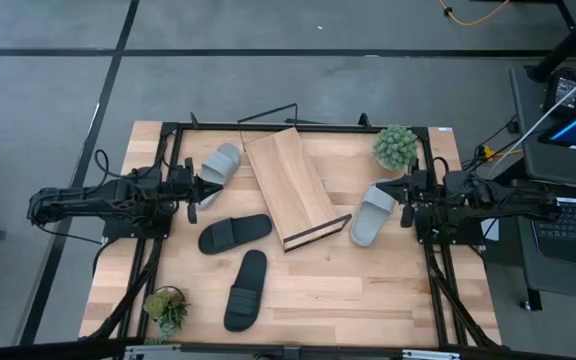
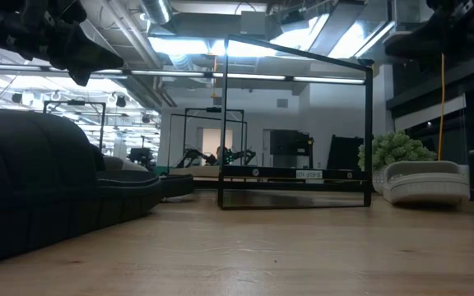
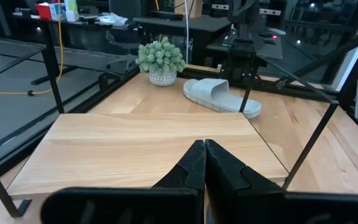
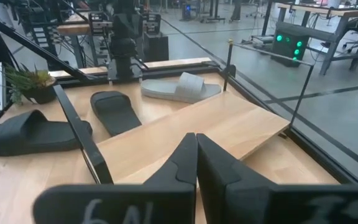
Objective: Pick and place slides into the shelf
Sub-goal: Put the top black slide on the shelf
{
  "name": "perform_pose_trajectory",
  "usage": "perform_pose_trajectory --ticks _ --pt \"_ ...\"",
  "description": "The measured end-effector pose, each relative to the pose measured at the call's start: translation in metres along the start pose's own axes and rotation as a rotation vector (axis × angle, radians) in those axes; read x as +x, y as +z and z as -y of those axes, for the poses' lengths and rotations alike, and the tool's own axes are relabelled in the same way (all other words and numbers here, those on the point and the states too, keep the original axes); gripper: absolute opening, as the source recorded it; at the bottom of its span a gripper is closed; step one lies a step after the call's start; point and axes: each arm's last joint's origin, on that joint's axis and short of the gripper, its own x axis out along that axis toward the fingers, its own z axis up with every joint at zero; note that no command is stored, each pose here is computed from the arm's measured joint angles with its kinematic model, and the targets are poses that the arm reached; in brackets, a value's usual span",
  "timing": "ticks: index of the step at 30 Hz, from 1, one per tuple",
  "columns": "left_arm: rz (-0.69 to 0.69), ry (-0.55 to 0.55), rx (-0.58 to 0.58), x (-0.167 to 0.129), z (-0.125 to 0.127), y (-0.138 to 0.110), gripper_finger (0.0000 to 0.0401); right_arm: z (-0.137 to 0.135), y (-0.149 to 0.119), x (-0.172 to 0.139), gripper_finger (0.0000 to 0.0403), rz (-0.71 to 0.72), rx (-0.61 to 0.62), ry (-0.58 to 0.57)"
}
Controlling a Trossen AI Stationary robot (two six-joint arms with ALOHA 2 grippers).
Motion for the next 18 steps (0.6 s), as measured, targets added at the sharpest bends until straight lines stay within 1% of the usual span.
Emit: perform_pose_trajectory --ticks 7,11,15,16,18 --pt "0.006 0.017 0.0 -0.0001 -0.0005 0.0005 0.0 0.0 -0.0001 -0.0001 0.0007 -0.001 -0.001 0.001" --pt "0.015 0.052 0.015 -0.0001 -0.0014 0.001 0.0 0.0 -0.0001 -0.0001 0.0007 -0.001 -0.005 0.002" --pt "0.014 0.051 0.018 -0.0001 -0.0014 0.001 0.0 -0.0001 -0.0001 -0.0001 0.0007 -0.001 -0.01 0.003" --pt "0.013 0.039 0.019 -0.0001 -0.001 0.0009 0.0 -0.0001 -0.0001 -0.0001 0.0007 -0.001 -0.014 0.003" --pt "0.005 -0.035 0.03 -0.0001 0.0011 0.0007 0.0 -0.0001 -0.0001 -0.0001 0.0007 -0.001 -0.015 0.003"
